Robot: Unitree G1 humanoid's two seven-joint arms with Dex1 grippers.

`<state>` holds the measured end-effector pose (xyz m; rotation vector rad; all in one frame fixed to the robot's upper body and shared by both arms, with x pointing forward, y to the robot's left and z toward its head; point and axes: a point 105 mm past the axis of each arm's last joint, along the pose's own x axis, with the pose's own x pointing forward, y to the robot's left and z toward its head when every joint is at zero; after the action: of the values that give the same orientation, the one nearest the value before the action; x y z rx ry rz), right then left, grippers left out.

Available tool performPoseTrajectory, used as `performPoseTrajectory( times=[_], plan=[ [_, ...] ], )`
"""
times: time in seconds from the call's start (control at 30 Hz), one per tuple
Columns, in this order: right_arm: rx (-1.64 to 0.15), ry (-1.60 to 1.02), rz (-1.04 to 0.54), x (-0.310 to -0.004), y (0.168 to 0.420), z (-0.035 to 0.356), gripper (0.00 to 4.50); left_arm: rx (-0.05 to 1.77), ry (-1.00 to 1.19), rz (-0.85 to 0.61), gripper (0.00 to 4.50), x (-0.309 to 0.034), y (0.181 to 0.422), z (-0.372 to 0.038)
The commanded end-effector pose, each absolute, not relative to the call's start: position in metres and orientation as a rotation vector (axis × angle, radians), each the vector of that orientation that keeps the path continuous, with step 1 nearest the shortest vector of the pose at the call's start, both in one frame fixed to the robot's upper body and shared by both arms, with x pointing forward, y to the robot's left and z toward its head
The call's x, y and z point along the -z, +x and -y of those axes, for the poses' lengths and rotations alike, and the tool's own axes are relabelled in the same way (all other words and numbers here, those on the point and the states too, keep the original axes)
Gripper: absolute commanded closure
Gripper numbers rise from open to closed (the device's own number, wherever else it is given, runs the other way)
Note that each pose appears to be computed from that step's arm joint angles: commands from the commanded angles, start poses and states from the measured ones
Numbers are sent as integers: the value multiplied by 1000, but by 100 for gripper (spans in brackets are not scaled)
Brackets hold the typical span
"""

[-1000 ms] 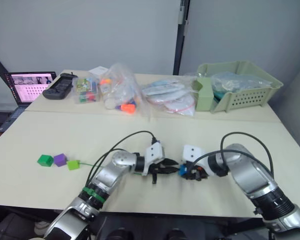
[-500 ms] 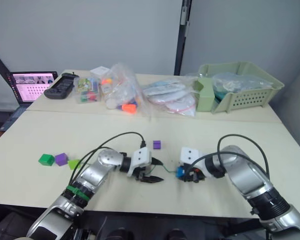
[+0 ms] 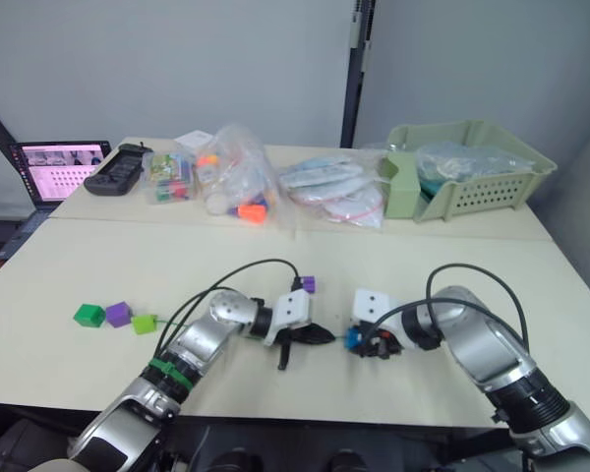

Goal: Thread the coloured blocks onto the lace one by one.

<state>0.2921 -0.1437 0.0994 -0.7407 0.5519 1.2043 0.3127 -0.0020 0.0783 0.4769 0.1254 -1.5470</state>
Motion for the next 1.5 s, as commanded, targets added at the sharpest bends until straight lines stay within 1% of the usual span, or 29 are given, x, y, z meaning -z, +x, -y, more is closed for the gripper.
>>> performPoseTrajectory(
  times=[0.03, 0.27, 0.43, 0.53, 0.67, 0.8, 0.87, 0.93, 1.0, 1.07, 1.1, 1.23, 1.4, 1.5],
  plan=[
    [-1204, -749, -535, -105, 290, 142, 315, 1578, 498, -93, 450, -84, 310, 6],
    [-1203, -736, -540, -104, 287, 141, 315, 1597, 438, -49, 450, -94, 307, 24],
    [-1208, -732, -539, -104, 286, 138, 315, 1632, 439, -63, 450, -92, 303, 37],
    [-1209, -730, -537, -105, 286, 136, 315, 1626, 442, -74, 450, -93, 306, 38],
    [-1204, -730, -539, -104, 287, 137, 315, 1619, 408, -91, 333, -98, 310, 29],
    [-1197, -722, -541, -103, 288, 137, 315, 1608, 417, -99, 202, -104, 314, 14],
    [-1203, -731, -526, -106, 288, 135, 209, 1593, 420, -98, 136, -108, 317, 6],
    [-1208, -730, -514, -109, 288, 135, 146, 1588, 406, -102, 72, -110, 318, 1],
    [-1198, -731, -505, -113, 289, 136, 73, 1595, 393, -104, 5, -110, 316, -1],
    [-1189, -727, -501, -117, 289, 141, 10, 1603, 398, -97, 0, -109, 314, -1],
    [-1188, -725, -501, -118, 289, 142, 4, 1605, 400, -95, 0, -108, 313, 0],
    [-1134, -679, -475, -135, 285, 151, 4, 1645, 390, -49, 0, -109, 305, 13],
    [-1083, -618, -483, -143, 276, 158, 4, 1654, 395, -7, 0, -111, 304, 24],
    [-1024, -555, -535, -136, 259, 169, 4, 1679, 438, -35, 0, -103, 304, 37]
  ],
)
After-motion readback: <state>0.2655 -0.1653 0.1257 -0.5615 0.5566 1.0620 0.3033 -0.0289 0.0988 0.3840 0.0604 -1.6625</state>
